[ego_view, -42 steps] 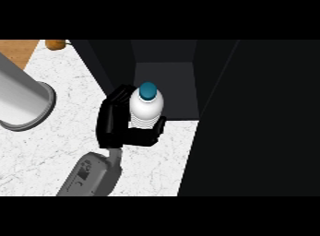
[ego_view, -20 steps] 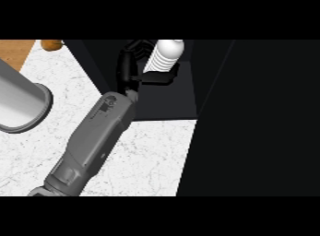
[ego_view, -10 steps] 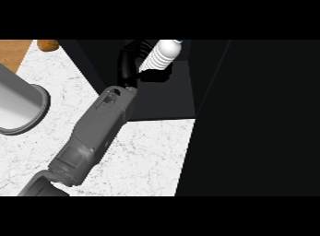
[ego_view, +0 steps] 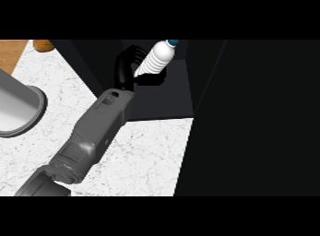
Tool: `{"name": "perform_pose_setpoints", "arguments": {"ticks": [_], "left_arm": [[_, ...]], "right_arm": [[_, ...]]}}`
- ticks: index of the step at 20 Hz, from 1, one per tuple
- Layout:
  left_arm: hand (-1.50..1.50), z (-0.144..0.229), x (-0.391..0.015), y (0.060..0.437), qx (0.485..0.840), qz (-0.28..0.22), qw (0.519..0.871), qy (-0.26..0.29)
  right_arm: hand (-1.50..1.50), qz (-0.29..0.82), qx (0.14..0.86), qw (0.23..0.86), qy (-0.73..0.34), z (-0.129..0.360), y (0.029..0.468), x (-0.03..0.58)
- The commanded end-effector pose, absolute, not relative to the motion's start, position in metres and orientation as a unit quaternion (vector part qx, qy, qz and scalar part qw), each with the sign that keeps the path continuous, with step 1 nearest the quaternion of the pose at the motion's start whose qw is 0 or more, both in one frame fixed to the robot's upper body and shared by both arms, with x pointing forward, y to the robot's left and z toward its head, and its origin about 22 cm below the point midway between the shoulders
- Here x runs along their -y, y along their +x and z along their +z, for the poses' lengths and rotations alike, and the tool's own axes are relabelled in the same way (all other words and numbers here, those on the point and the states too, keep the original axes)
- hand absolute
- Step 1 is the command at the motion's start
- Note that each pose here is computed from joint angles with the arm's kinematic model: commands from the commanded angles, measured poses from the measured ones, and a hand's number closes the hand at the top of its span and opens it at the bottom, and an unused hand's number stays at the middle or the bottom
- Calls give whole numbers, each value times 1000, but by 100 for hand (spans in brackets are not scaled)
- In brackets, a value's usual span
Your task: Pick up the bottled water, place it into the cabinet and close the cabinet
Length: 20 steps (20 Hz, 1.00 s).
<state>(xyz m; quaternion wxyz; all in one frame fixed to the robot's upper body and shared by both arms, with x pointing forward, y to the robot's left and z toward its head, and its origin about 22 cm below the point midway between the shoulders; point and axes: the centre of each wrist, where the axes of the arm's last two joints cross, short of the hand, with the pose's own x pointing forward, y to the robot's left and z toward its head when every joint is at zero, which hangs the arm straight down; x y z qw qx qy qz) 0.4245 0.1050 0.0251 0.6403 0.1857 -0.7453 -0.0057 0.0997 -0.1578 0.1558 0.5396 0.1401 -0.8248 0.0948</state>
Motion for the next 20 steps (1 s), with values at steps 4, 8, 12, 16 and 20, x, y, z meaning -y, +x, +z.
{"name": "perform_pose_setpoints", "arguments": {"ticks": [4, 8, 12, 16, 20], "left_arm": [[150, 12, -108, 421, 728, -22, 645, 232], [-150, 8, -124, 423, 728, -45, 632, 262], [-150, 5, -112, 420, 712, -71, 630, 301], [-150, 11, -120, 425, 707, -61, 629, 318], [-150, 10, -131, 425, 709, -55, 632, 310]], "right_arm": [[-150, 94, 831, 526, 152, 167, 82, 164], [-150, 108, 833, 523, 143, 160, 94, 160], [-150, 105, 827, 534, 145, 160, 91, 163], [-150, 105, 833, 523, 150, 159, 97, 161], [-150, 110, 831, 524, 149, 162, 91, 162]]}}
